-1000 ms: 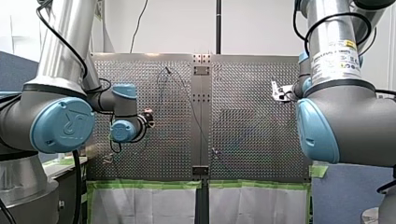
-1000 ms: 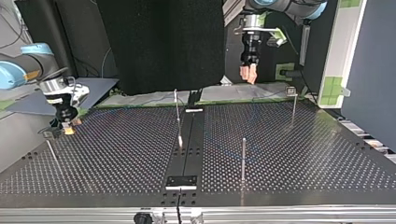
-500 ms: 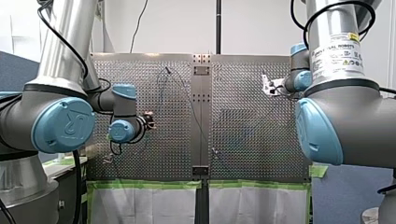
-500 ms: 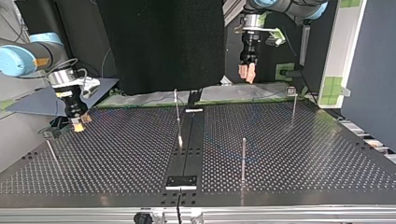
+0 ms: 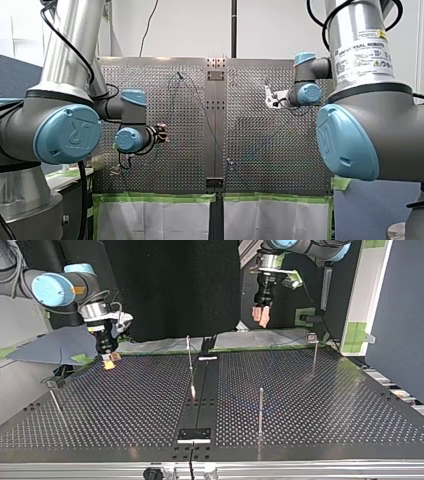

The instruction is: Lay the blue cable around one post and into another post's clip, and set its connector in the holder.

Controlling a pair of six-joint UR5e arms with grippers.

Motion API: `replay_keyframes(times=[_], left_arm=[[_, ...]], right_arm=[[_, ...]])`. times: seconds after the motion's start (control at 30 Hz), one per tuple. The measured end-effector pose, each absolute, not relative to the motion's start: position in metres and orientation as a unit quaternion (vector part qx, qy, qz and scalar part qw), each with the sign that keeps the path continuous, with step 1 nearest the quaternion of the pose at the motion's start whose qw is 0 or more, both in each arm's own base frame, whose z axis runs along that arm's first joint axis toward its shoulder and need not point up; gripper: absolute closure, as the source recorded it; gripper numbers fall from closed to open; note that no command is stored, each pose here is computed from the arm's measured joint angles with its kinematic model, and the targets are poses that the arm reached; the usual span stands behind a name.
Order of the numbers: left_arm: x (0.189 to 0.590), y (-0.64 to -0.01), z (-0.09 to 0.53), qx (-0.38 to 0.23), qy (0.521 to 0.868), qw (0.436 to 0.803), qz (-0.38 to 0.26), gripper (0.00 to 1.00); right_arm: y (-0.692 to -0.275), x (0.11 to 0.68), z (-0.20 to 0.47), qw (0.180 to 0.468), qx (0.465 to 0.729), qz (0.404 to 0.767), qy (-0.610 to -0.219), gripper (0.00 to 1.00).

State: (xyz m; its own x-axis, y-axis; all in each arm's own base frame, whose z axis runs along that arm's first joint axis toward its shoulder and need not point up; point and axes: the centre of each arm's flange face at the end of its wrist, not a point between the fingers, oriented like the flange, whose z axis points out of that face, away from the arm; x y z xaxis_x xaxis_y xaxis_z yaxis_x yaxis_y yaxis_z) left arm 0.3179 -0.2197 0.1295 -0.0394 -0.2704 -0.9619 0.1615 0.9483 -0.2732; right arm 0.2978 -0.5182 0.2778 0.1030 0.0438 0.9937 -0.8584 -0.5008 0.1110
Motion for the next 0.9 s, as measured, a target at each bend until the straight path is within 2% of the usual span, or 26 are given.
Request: replay_keyframes(times=[0.33, 0.6, 0.9], left_arm=[[0.316, -0.221, 0.128, -0.04, 0.709, 0.684, -0.164, 0.0], [0.313, -0.219, 0.125, -0.043, 0.722, 0.672, -0.159, 0.0], [0.311, -0.216, 0.122, -0.051, 0.729, 0.665, -0.154, 0.0]], right_arm=[[-0.484, 0.325, 0.25, 0.378, 0.634, 0.59, -0.326, 0.0], [-0.445, 0.344, 0.223, 0.363, 0.653, 0.572, -0.339, 0.0], [-0.418, 0.369, 0.217, 0.36, 0.658, 0.567, -0.341, 0.0]])
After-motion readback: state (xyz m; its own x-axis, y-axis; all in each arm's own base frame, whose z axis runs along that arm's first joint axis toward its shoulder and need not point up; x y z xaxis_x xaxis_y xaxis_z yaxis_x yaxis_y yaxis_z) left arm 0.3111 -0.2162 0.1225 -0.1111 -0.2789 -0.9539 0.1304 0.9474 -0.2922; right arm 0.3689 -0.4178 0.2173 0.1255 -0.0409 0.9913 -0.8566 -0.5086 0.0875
